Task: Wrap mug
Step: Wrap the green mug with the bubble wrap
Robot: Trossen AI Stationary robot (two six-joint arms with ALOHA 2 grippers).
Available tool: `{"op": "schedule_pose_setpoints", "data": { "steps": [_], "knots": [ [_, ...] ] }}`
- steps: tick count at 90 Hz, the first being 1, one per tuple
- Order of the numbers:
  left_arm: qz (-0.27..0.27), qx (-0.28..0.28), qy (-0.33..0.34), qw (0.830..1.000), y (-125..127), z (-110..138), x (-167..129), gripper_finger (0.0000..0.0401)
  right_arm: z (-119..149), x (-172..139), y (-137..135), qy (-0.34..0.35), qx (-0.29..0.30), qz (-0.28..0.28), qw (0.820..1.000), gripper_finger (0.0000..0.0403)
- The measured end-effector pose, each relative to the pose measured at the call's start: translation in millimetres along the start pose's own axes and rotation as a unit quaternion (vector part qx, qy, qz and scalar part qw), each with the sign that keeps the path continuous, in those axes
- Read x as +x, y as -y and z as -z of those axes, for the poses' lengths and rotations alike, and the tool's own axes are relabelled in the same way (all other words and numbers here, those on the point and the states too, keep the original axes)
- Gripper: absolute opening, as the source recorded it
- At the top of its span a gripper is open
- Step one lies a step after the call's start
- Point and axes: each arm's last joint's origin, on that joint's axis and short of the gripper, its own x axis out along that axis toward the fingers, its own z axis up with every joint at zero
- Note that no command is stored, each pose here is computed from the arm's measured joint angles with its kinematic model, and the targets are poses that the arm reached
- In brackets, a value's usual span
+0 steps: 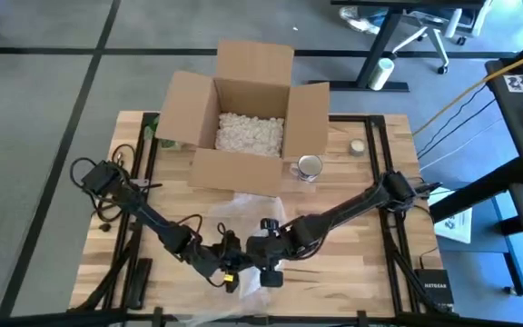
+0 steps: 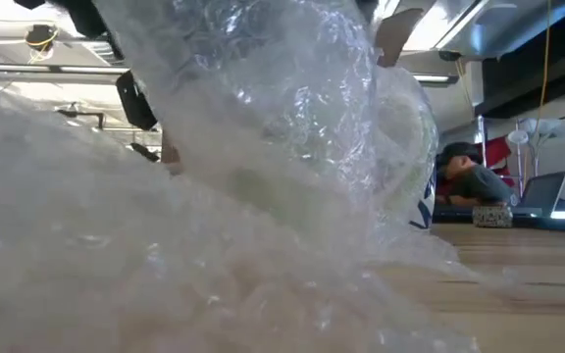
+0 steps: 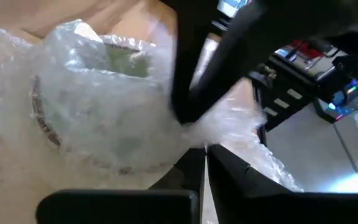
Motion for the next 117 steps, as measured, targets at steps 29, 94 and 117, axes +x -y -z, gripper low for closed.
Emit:
{"op": "schedule_pose_setpoints", "data": {
  "steps": [29, 94, 117],
  "knots": [
    [0.037, 0.007, 0.011, 0.999, 23, -7, -27, 0.0000, 1, 5, 15, -0.032, 0.021, 0.012, 0.999, 0.0000],
    [-0.088, -0.003, -0.078, 0.993, 8, 35, -41, 0.0000, -3, 43, 26, -0.083, 0.046, -0.072, 0.993, 0.0000],
    [0.020, 0.015, -0.050, 0.998, 23, 27, -28, 0.0000, -11, 37, 27, -0.070, 0.047, -0.066, 0.994, 0.0000]
  ]
}}
